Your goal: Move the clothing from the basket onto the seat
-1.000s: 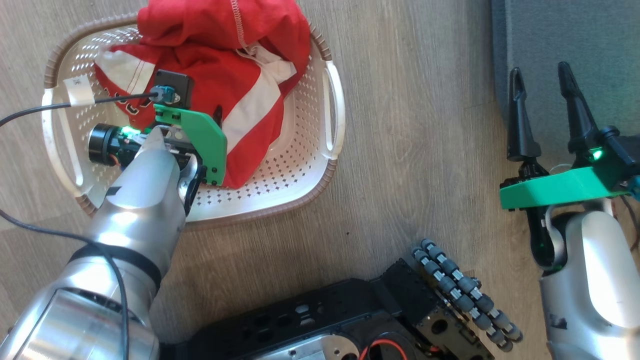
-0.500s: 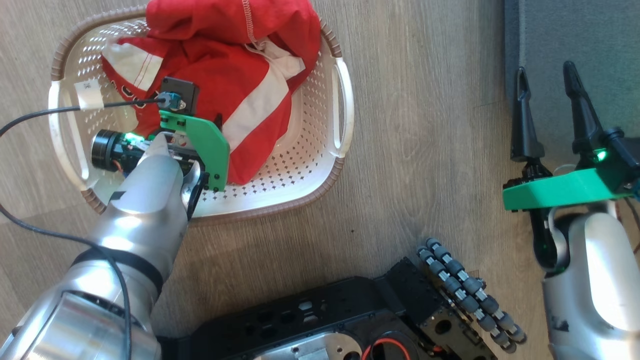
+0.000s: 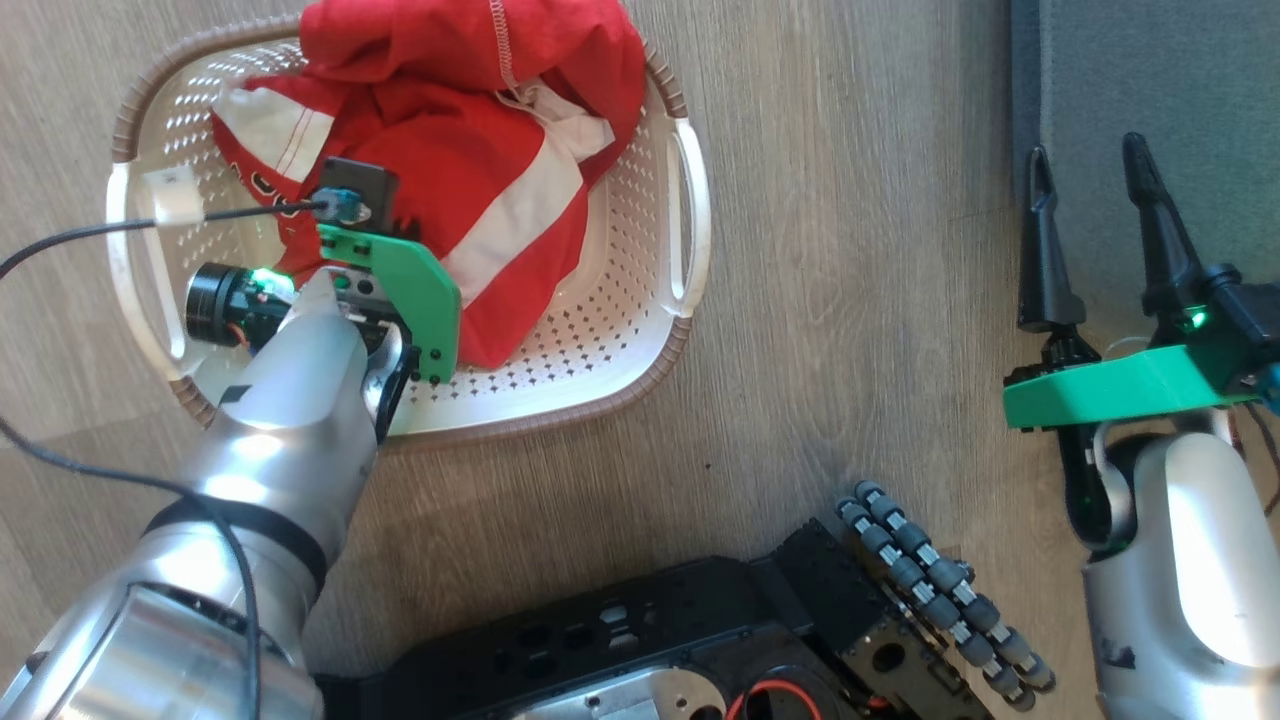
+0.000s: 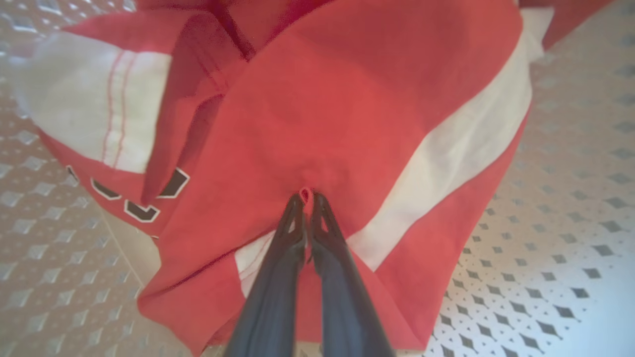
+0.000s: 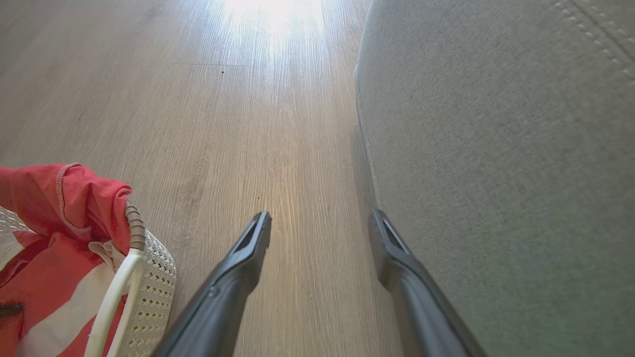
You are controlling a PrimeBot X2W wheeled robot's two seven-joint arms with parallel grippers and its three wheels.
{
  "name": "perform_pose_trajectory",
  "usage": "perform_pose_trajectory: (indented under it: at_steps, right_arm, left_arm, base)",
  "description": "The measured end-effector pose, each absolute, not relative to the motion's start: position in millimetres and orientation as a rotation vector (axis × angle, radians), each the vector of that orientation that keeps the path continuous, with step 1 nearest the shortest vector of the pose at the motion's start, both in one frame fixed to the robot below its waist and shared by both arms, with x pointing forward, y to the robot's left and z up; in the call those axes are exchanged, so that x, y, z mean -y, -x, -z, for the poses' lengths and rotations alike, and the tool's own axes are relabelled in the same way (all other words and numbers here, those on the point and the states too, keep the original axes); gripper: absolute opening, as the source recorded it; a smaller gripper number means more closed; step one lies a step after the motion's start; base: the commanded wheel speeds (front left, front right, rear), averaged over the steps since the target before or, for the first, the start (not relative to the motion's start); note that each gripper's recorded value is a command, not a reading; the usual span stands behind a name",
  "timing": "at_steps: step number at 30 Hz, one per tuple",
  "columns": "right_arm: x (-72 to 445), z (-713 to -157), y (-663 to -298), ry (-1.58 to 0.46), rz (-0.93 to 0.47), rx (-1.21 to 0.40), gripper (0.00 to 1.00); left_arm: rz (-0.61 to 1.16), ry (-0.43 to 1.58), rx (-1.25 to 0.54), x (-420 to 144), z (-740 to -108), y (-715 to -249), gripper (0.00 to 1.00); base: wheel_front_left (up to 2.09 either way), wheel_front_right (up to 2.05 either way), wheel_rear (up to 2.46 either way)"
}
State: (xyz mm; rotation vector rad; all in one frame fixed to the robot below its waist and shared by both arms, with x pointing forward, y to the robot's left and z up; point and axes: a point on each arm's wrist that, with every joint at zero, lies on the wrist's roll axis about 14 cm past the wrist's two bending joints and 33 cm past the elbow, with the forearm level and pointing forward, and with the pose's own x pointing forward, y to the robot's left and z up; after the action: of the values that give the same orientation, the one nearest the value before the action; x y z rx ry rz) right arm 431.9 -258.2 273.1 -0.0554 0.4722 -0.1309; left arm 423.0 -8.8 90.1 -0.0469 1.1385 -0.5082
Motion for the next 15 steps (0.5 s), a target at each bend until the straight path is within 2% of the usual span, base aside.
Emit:
perform_pose_trajectory:
  at_steps: [7,15]
  right_arm:
    - [246.3,-281.4,-443.4,0.028,0.100,-0.438,1.00]
    - [228.2,-321.0,-461.7,0.005,0.053,-0.336,1.00]
  left_arm:
    - [0.401,0.186,-1.027,2.6,-110.4,-451.4,0.00]
    - [0.290,0.293,-0.845,-25.8,-177.4,-487.1,0.00]
  base:
    - [0.00,0.00,0.00]
    - [0.00,0.00,0.00]
